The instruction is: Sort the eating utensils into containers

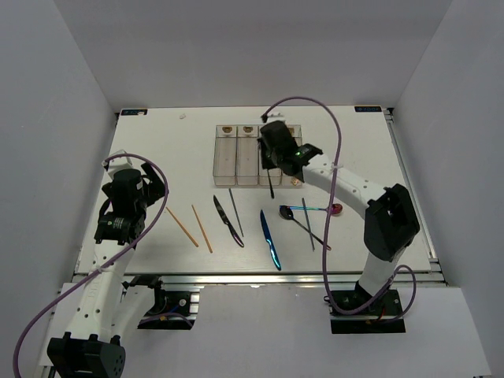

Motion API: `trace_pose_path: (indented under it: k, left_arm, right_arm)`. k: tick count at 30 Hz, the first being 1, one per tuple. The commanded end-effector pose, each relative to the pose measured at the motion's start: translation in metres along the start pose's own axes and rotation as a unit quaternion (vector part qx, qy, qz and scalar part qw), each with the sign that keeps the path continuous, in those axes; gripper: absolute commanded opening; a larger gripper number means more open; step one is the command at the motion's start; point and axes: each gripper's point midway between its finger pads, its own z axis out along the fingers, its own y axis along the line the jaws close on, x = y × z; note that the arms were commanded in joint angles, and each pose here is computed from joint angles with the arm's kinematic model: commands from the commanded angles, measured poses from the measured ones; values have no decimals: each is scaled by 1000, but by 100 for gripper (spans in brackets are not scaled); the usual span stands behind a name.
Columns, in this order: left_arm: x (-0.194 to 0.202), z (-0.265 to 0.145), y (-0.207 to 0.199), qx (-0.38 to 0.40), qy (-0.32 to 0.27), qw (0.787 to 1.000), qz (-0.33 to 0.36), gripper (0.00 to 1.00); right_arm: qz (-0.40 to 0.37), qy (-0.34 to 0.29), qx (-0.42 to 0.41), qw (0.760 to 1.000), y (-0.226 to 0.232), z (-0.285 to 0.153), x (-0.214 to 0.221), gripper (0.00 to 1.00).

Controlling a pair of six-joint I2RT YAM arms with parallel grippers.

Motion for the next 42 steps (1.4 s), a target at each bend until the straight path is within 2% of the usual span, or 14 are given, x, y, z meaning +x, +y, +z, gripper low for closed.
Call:
trace_pose_path:
  k: [1, 5, 7, 8, 15, 25, 27, 29, 34, 35, 37, 41, 42]
  left_arm:
    - [-7, -4, -7, 17, -10, 1000, -1, 98]
    - [-6, -3, -7, 17, -8, 1000, -1, 98]
    - [-6, -3, -6, 16, -7, 1000, -1, 98]
    - [-5, -2, -6, 16, -6, 1000, 0, 98]
    - [-5, -2, -7, 17, -5, 1000, 1, 98]
    - [-4, -1, -8, 18, -3, 1000, 2, 98]
    - [-4, -1, -7, 17, -4, 1000, 2, 98]
    - [-4, -2, -7, 17, -4, 1000, 2, 98]
    - [-4, -2, -7, 18, -5, 1000, 1, 98]
    - [-4, -2, -7, 18, -5, 1000, 1, 98]
    - [-5, -2, -7, 17, -7, 1000, 1, 98]
    - [-6, -4, -6, 18, -10, 1000, 0, 98]
    - [-6, -4, -7, 19, -10, 1000, 0, 98]
  right_arm:
    - [-2, -34, 34, 999, -48, 20, -42, 0]
    - [-10, -65, 40, 997, -74, 39, -85, 0]
    - [1, -42, 62, 997, -98, 61, -81, 0]
    - [7, -54, 60, 997, -101, 62, -96, 0]
    - [7, -23, 99, 995, -137, 105, -75, 0]
    - [23, 4, 102, 995, -152, 115, -37, 0]
    - [27, 3, 101, 995, -152, 111, -36, 15]
    - [32, 5, 100, 994, -152, 110, -29, 20]
    - [35, -14, 100, 994, -151, 89, -46, 32]
    - [36, -11, 96, 995, -150, 84, -45, 36]
    - [39, -28, 92, 995, -148, 65, -58, 48]
    - [41, -36, 64, 996, -138, 22, -60, 58]
    - [28, -16, 56, 998, -138, 19, -41, 58]
